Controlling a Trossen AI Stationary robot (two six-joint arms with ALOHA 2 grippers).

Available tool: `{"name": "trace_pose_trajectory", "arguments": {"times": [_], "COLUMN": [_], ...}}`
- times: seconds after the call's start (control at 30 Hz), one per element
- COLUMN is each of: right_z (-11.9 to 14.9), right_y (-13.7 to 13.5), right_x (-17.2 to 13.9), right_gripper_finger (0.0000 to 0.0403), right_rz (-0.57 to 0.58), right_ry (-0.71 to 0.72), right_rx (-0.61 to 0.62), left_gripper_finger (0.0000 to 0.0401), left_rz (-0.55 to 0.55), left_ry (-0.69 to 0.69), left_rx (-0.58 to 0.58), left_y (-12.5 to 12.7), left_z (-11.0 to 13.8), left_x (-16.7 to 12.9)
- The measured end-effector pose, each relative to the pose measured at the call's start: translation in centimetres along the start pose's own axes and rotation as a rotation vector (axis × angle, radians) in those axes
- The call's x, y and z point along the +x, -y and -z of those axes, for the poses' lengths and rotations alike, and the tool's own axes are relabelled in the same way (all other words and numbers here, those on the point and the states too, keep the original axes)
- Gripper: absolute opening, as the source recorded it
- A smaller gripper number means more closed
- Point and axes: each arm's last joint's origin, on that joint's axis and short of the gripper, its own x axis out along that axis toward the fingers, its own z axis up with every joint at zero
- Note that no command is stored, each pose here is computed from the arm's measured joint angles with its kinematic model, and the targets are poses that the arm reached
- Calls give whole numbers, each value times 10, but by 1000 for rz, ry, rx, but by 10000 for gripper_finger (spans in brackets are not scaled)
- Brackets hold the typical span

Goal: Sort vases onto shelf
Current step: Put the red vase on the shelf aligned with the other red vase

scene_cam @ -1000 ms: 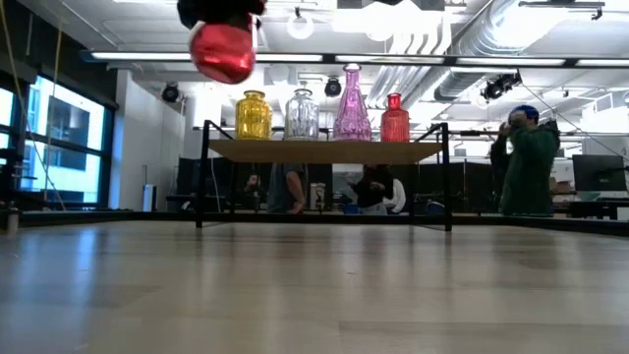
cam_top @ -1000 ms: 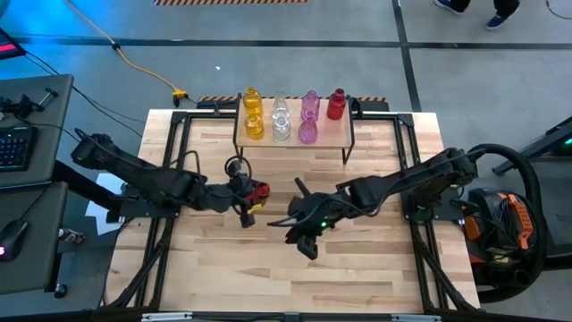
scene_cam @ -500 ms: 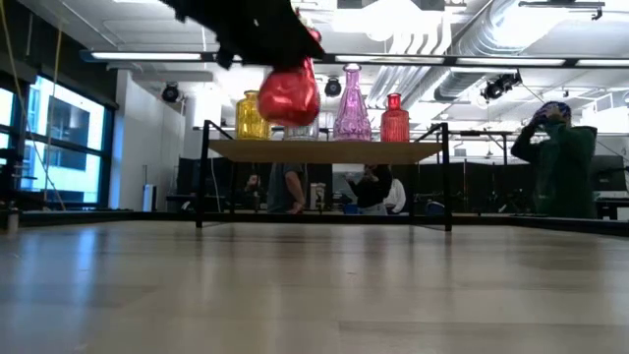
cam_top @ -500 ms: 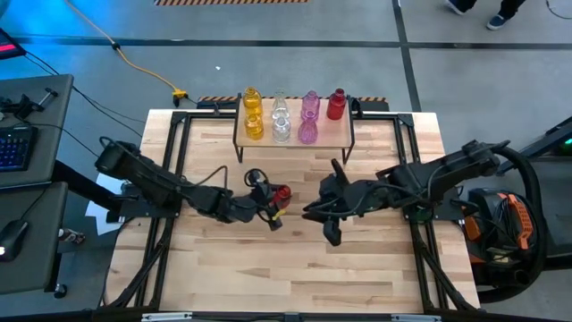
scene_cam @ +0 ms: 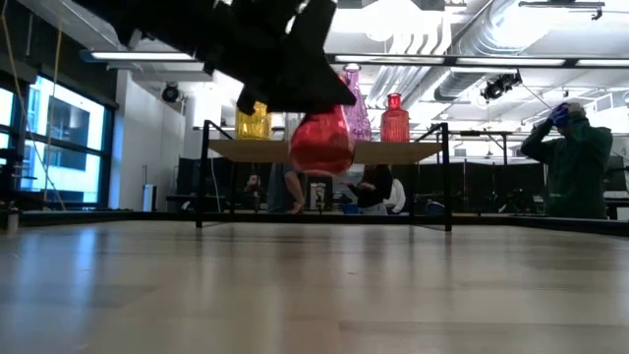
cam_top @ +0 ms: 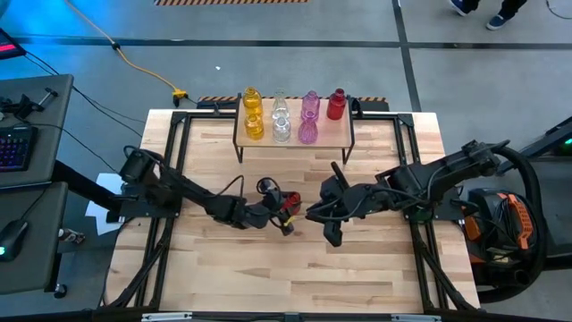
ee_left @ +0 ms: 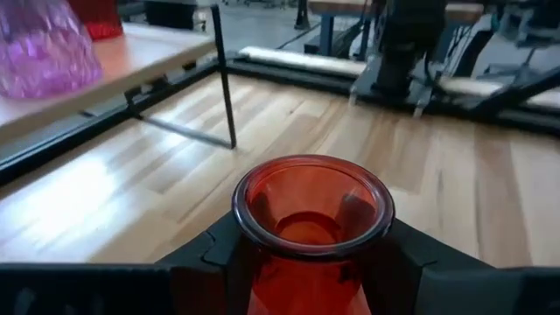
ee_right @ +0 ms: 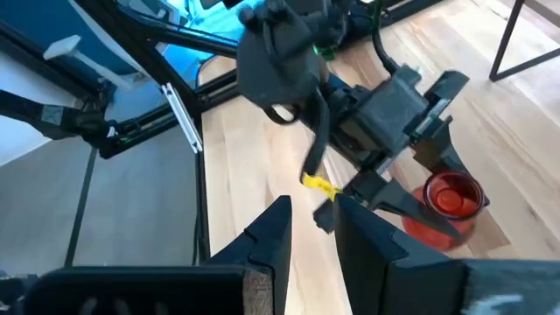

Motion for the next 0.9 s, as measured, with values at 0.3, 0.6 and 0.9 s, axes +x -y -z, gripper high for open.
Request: {"name": "trace_pose_trajectory", "arguments": {"times": [0.3,0.6,0.9], "right_z": [0,1,1], "right_y": [0,0,1], "right_x": [0,0,0], "right_gripper_finger": [71,71,71], "right_rz": [3,4,6], "right_ry": [-3,-5,-7], "right_rx": [-1,-1,1], "left_gripper_finger": [153,154,155], "left_rz": [5,39,31], "left_ry": [-45,-91,-70], "left_rx": [10,-145,-110], "left_y": [-10,-16,-26], "left_z": [11,25,20], "left_x": [17,33,41]}}
